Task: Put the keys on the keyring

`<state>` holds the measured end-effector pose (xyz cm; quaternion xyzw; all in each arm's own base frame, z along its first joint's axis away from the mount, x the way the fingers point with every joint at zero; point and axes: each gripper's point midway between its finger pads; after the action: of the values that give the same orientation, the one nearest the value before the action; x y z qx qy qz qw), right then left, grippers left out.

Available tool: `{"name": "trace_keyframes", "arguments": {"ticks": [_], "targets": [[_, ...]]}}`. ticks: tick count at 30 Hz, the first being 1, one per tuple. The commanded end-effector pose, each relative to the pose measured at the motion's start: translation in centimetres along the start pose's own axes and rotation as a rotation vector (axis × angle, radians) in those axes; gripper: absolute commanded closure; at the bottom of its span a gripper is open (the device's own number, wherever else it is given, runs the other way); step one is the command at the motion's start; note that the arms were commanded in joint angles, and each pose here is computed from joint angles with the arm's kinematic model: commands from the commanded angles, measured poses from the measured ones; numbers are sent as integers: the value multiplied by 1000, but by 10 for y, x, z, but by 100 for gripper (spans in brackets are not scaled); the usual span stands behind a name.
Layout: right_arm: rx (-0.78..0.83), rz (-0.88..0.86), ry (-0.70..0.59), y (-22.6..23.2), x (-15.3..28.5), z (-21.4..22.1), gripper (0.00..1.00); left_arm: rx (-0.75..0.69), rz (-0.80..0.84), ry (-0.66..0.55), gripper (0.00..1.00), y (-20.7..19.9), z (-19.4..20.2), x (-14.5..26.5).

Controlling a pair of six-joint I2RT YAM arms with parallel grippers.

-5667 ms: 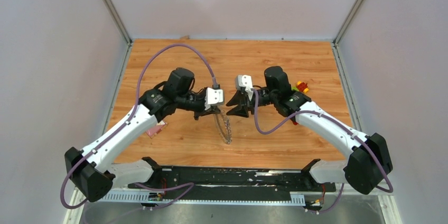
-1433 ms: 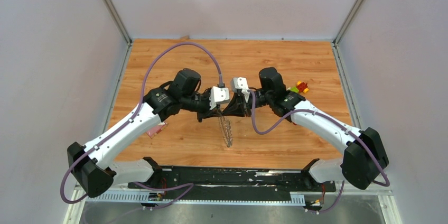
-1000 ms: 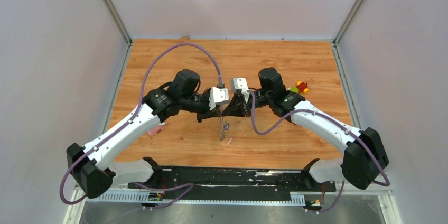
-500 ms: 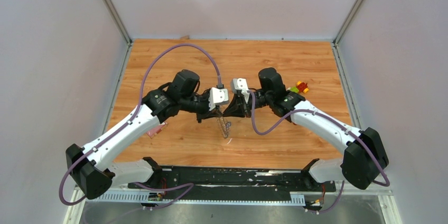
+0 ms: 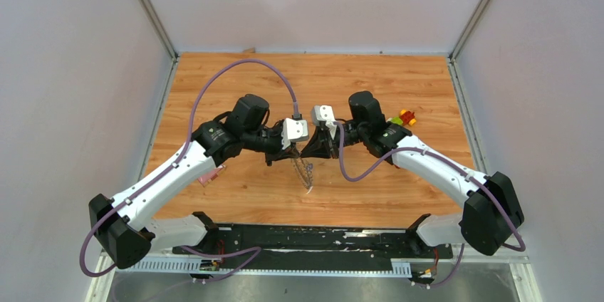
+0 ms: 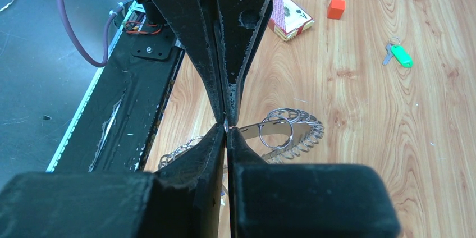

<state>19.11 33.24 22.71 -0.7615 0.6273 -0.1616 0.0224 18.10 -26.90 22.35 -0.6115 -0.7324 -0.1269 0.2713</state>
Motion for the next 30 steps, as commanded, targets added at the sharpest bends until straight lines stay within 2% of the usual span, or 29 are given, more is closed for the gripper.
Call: {"name": "trace_keyframes", "arguments": {"ticks": [1,4,7,11,12,17,21,25,30], "targets": [[33,-6,-32,-3,1,-15,92,-41,35,-69,100,-7,-19,1],[33,-9,-36,-2,1,-15,93,-40,39,-69,100,-7,-19,0],[36,-10,-38,-2,1,-16,100,-42,39,-69,100,-7,-18,0],[46,1,-36,-4,2,-18,100,-50,31,-77,100,-7,-18,1],[50,3,-32,-3,3,-18,100,-53,28,-78,98,-7,-18,2],[191,34,28,-5,13,-20,100,-110,3,-101,67,-7,-22,13],[338,72,89,-4,28,-22,100,-148,-42,-88,51,-1,-18,21],[424,90,112,0,39,-29,100,-172,-82,-65,41,5,-9,25],[498,70,138,8,43,-29,100,-209,-133,-66,38,13,-4,28]]}}
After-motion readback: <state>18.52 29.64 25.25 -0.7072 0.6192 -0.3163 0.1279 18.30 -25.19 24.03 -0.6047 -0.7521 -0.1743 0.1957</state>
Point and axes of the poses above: each gripper's point midway between its finger pads, its own x axis back along the fingers, its own y axis along the line the jaws close on, z = x × y, and after that the axes turned 13 degrees about x, right-handed
